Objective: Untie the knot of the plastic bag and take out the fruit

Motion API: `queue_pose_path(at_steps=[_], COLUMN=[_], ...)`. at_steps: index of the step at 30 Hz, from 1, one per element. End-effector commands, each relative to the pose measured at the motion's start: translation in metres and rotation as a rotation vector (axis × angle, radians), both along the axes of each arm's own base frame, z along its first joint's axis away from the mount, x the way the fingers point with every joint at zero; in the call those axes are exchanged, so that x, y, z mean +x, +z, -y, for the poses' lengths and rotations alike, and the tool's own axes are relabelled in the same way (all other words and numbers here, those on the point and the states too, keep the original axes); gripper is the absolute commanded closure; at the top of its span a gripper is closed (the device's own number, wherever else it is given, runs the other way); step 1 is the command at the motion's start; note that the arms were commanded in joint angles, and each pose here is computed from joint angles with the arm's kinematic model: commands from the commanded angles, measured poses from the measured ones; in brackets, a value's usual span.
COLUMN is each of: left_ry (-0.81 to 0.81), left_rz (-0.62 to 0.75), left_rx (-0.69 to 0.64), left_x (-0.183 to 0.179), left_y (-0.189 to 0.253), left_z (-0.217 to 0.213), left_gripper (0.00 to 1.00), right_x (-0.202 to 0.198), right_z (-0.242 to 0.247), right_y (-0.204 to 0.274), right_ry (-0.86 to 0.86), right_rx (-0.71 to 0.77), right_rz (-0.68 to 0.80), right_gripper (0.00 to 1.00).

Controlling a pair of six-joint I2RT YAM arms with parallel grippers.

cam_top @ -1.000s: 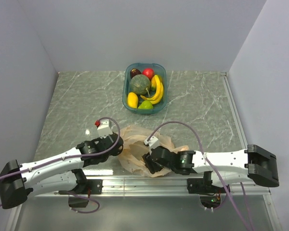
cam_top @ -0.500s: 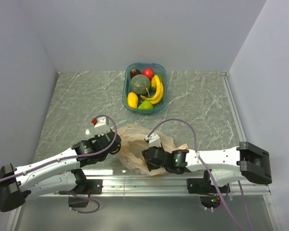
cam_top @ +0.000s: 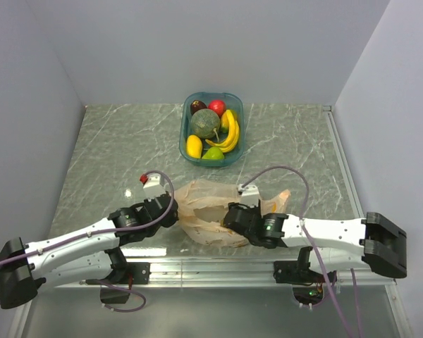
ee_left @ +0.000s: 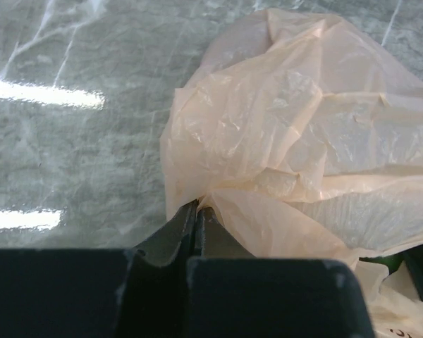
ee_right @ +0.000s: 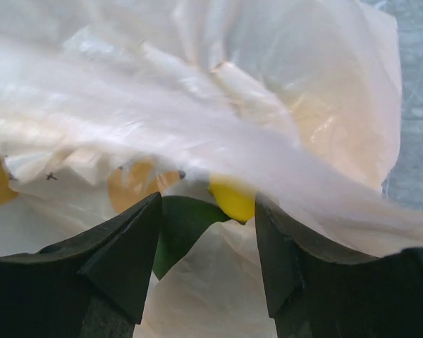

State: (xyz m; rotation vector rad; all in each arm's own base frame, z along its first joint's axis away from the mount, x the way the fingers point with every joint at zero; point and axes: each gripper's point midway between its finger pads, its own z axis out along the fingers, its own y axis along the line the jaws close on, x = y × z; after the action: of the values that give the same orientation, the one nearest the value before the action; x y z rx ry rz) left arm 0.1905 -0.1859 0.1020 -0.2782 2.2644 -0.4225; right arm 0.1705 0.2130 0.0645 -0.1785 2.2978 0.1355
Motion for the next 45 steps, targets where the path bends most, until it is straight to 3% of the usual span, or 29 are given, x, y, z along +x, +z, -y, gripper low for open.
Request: queue_pose_path(at_steps=[1,7,14,16,17,19,20,21,23,24,30,34,38,45], left_ry=[0.061,-0.071,-0.112,-0.120,-0.131,-0.138,-0.147,-0.147,-0.150,-0.154,-0.300,-0.546,-0.743,-0.898], left_rz=[0.002,0.031,0.045,0.047,0.064,0.097,0.124,0.143,0.208,0.230,0.359,0.376,0.374,0.300], left_rx=[0.007,-0.068,-0.073,-0.064,-0.069,-0.080,-0.084,-0.090,-0.112,-0.121,-0.169,-0.193,-0.134,-0.034], left_x=[-0.001,-0.007,-0.007,-0.006,-0.004,-0.001,0.000,0.001,0.004,0.004,0.001,-0.020,-0.039,-0.060], left_y=[-0.003,0.002,0.009,0.014,0.024,0.046,0.057,0.066,0.094,0.104,0.158,0.166,0.139,0.076], left_z=[-0.013,0.007,0.015,0.016,0.020,0.022,0.022,0.021,0.018,0.018,0.038,0.091,0.147,0.188], left_gripper=[0.99,1.00,0.99,0.87,0.73,0.57,0.38,0.29,0.13,0.11,0.17,0.25,0.36,0.49], right_x=[0.007,0.006,-0.007,-0.007,-0.004,-0.001,0.003,0.005,0.009,0.012,0.016,0.019,0.020,0.029], right_z=[0.023,0.050,0.044,0.032,0.024,0.017,0.013,0.011,0.009,0.009,0.007,0.006,0.007,0.026], right_y=[-0.006,-0.025,-0.042,-0.034,-0.024,-0.012,0.000,0.006,0.014,0.019,0.027,0.033,0.032,0.022], right_ry=[-0.121,-0.224,-0.164,-0.108,-0.074,-0.054,-0.045,-0.041,-0.045,-0.048,-0.053,-0.052,-0.066,-0.165], right_rx=[0.079,0.134,0.085,0.101,0.126,0.148,0.162,0.169,0.173,0.171,0.179,0.193,0.193,0.187], right_rz=[0.011,-0.067,-0.156,-0.135,-0.113,-0.091,-0.066,-0.056,-0.034,-0.021,0.001,0.020,0.022,0.005], right_gripper=[0.39,0.38,0.24,0.23,0.23,0.24,0.24,0.24,0.24,0.24,0.26,0.27,0.28,0.31])
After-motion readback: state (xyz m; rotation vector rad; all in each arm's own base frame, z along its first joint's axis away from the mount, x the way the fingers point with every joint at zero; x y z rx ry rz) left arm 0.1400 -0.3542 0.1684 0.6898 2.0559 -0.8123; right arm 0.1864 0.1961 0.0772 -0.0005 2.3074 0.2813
